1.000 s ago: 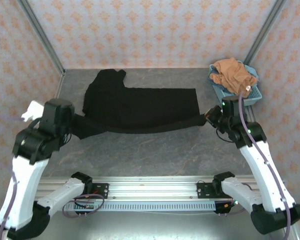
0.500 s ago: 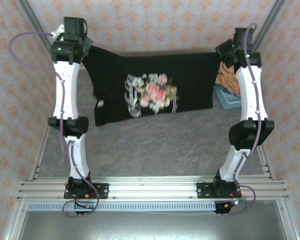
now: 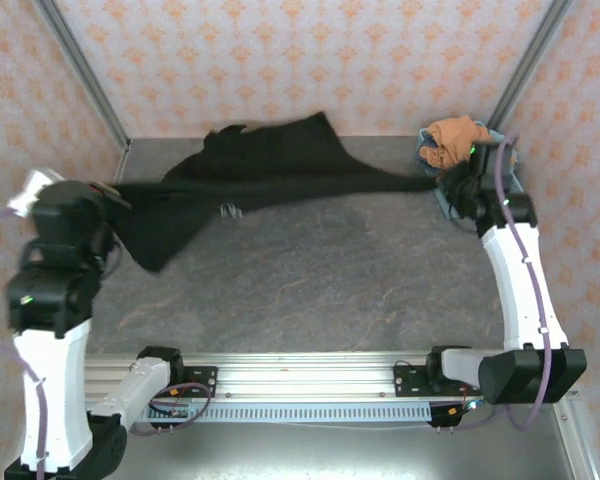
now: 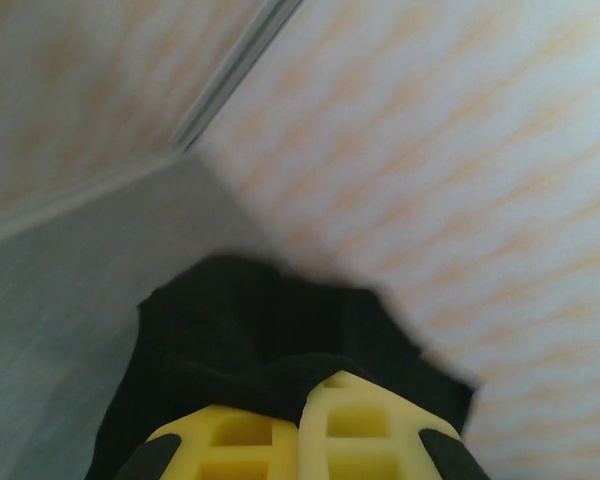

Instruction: Fold and stack the t-shirts

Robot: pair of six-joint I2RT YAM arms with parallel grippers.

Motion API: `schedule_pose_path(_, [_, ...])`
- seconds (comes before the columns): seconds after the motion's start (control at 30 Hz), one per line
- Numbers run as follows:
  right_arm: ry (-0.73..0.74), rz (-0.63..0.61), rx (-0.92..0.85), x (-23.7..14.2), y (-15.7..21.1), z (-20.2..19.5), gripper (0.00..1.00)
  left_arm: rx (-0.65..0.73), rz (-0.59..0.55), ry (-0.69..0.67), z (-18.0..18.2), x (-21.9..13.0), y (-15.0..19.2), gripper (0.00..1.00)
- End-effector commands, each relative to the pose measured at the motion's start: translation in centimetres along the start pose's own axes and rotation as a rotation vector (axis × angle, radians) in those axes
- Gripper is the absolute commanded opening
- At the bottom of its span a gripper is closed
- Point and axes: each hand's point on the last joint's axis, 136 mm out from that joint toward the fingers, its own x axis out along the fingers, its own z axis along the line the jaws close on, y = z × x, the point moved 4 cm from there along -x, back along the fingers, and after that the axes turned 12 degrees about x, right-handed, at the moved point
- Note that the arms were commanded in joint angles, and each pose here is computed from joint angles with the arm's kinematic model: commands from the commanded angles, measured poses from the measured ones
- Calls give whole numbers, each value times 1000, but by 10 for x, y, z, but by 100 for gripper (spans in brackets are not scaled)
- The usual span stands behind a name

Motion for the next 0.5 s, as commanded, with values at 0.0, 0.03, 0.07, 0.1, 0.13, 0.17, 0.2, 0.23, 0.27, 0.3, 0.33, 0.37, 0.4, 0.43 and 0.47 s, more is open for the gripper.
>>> schedule_pose_path(0.0, [195, 72, 52, 43, 33, -77, 0, -59, 344, -203, 59, 48, 116, 0])
schedule_pose_path(0.03, [244, 107, 63, 55, 46, -101, 0, -92, 419, -213, 70, 57, 145, 0])
schedule_pose_path(0.07, [266, 121, 63, 62, 52, -115, 0, -121, 483, -223, 79, 65, 172, 0])
schedule_pose_path(0.1, [294, 129, 57, 66, 57, -128, 0, -149, 524, -230, 86, 71, 192, 0])
schedule_pose_path(0.13, [335, 135, 46, 70, 61, -141, 0, -175, 572, -249, 92, 75, 214, 0])
schedule_pose_path(0.17, [378, 139, 34, 73, 64, -152, 0, -195, 611, -271, 98, 78, 231, 0])
schedule_pose_path(0.2, [420, 134, 23, 73, 64, -161, 0, -203, 641, -286, 101, 79, 243, 0])
schedule_pose_path(0.23, [471, 125, 14, 70, 64, -170, 0, -201, 665, -301, 102, 79, 253, 0])
schedule_pose_path(0.27, [526, 105, 3, 64, 62, -179, 0, -188, 679, -317, 103, 79, 260, 0])
schedule_pose_path(0.3, [579, 80, -5, 56, 59, -187, 0, -176, 681, -322, 101, 79, 263, 0])
schedule_pose_path(0.33, [624, 49, -12, 48, 56, -194, 0, -159, 685, -321, 98, 80, 265, 0])
schedule_pose_path(0.37, [664, 26, -15, 43, 55, -201, 0, -147, 689, -323, 96, 80, 266, 0])
schedule_pose_path(0.4, [703, 14, -18, 39, 54, -208, 0, -138, 698, -326, 94, 82, 268, 0])
schedule_pose_path(0.43, [715, 19, -16, 38, 56, -211, 0, -129, 708, -332, 92, 84, 270, 0])
schedule_pose_path(0.47, [718, 28, -9, 39, 58, -213, 0, -123, 717, -337, 91, 86, 271, 0])
